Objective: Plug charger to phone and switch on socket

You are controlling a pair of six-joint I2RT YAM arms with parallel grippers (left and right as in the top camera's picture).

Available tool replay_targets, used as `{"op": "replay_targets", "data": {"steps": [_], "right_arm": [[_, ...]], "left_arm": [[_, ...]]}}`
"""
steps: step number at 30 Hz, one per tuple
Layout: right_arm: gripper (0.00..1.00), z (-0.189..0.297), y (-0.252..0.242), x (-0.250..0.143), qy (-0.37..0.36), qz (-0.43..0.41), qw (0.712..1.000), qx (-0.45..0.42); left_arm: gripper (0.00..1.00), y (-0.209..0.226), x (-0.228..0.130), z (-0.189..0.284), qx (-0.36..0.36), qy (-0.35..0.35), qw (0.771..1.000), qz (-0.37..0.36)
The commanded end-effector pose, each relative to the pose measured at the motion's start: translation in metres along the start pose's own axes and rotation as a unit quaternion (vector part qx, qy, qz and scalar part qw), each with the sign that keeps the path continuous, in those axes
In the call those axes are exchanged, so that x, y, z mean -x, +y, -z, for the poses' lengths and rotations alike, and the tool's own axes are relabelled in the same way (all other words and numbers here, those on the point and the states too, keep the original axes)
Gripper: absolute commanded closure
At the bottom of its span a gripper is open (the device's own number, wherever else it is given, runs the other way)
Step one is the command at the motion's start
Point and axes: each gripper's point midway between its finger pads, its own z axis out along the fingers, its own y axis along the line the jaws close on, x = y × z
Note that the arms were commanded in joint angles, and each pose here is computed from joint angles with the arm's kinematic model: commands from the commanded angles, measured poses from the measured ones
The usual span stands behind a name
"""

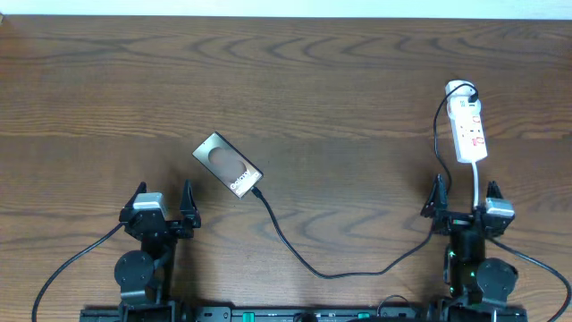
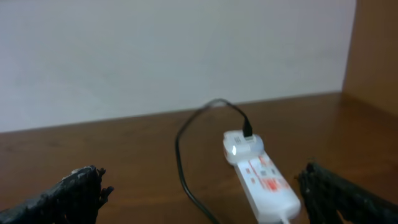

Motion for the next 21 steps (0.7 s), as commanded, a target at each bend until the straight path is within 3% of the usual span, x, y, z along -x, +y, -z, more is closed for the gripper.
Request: {"op": "replay_targets", "data": {"steps": [1,21], "right_arm": [[0.01,0.001,-0.006,-0.017,0.032,-0.008,0.999,-0.017],[0.01,0.001,0.013,-0.018,0.03,0.038,0.999,0.001]], "left_arm": [[0.17,0.0,-0.016,-0.001,-0.003,0.022,1.0,0.008],[0.17,0.0,-0.016,-0.001,-0.003,0.022,1.0,0.008]]}}
